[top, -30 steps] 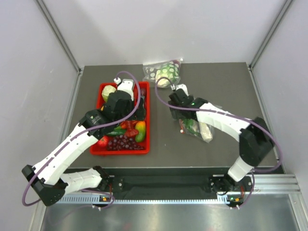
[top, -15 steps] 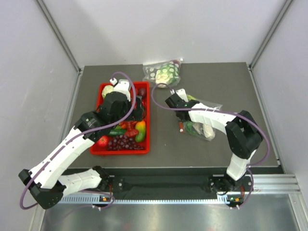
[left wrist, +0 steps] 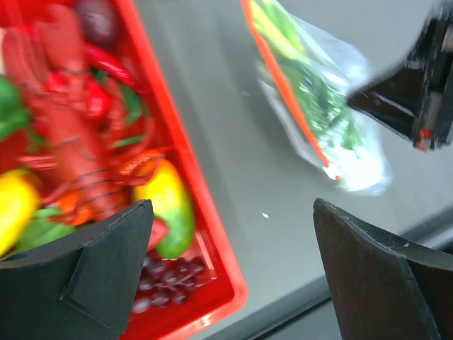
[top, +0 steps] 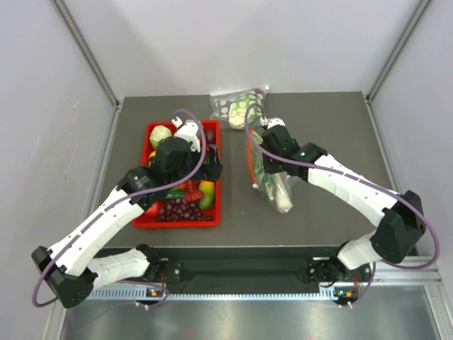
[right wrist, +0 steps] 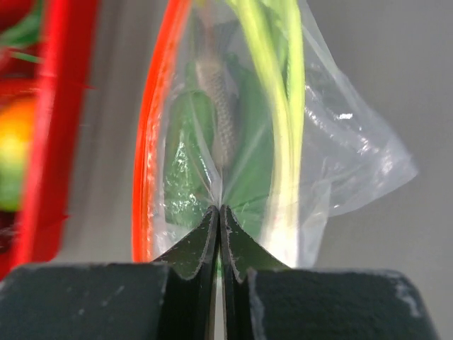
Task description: Open the zip-top bag and remove the fake food
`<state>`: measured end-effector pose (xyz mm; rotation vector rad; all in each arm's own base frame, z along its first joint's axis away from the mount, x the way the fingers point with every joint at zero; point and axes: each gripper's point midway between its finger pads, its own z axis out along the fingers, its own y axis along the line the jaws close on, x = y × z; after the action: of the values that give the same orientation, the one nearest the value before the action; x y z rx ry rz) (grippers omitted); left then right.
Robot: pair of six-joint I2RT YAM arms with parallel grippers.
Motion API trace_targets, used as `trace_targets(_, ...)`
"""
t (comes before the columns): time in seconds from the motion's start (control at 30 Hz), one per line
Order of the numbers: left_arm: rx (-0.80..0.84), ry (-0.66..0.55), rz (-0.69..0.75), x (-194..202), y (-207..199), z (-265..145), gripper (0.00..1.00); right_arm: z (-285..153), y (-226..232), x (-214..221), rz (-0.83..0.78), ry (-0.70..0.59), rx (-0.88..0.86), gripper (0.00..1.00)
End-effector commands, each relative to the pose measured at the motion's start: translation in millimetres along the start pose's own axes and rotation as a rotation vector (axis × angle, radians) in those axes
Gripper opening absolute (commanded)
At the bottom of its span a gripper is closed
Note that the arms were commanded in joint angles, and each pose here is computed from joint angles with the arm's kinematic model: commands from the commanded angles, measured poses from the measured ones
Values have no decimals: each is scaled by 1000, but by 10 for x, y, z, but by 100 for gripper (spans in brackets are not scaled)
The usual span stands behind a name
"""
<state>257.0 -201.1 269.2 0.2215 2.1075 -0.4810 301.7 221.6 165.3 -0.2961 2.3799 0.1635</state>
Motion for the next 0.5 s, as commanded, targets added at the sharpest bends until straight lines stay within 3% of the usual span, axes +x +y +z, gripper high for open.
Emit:
trace_targets(0.0, 169, -64, -45, -154, -329, 48, 99, -259, 240, -360, 86, -83, -159, 0)
trace_targets(0.47, 252, 32, -163, 222, -495, 361, 99, -553, 687, -669, 208, -181, -431, 0)
